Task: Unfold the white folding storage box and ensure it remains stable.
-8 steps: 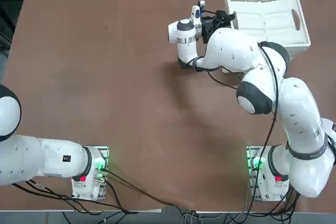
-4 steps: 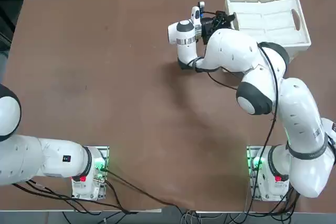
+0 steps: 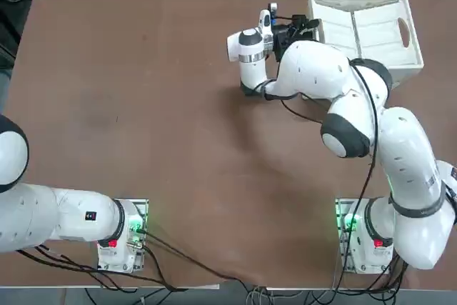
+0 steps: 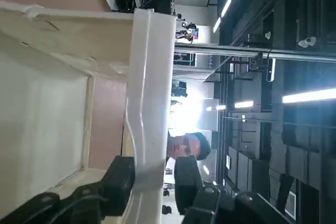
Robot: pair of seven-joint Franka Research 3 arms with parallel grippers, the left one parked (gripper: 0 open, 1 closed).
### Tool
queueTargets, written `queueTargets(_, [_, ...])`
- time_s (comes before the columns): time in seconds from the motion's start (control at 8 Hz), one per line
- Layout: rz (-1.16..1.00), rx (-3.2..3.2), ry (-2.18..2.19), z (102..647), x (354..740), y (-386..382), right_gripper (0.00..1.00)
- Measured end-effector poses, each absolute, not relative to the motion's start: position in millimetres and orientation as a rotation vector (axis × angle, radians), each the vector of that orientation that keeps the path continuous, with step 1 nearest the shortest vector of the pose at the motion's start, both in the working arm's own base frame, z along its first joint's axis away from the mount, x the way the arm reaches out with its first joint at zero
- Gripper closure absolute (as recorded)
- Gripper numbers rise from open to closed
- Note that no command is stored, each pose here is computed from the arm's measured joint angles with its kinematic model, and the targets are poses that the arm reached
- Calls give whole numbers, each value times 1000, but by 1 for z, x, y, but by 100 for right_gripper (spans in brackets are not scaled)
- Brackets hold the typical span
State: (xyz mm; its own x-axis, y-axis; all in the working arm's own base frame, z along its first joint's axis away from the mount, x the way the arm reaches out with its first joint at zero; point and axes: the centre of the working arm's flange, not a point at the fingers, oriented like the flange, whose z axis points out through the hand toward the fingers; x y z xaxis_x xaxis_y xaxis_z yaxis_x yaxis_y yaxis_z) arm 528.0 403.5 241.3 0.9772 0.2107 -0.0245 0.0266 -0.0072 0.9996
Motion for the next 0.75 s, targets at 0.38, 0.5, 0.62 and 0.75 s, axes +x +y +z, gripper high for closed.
queueTargets(0.38, [152, 1573, 181, 244, 529, 404, 52])
queueTargets(0.5, [160, 1582, 175, 248, 531, 406, 52])
queueTargets(0.62, [173, 1593, 167, 254, 533, 409, 49])
queueTargets(0.75, [205, 1591, 147, 274, 533, 419, 47])
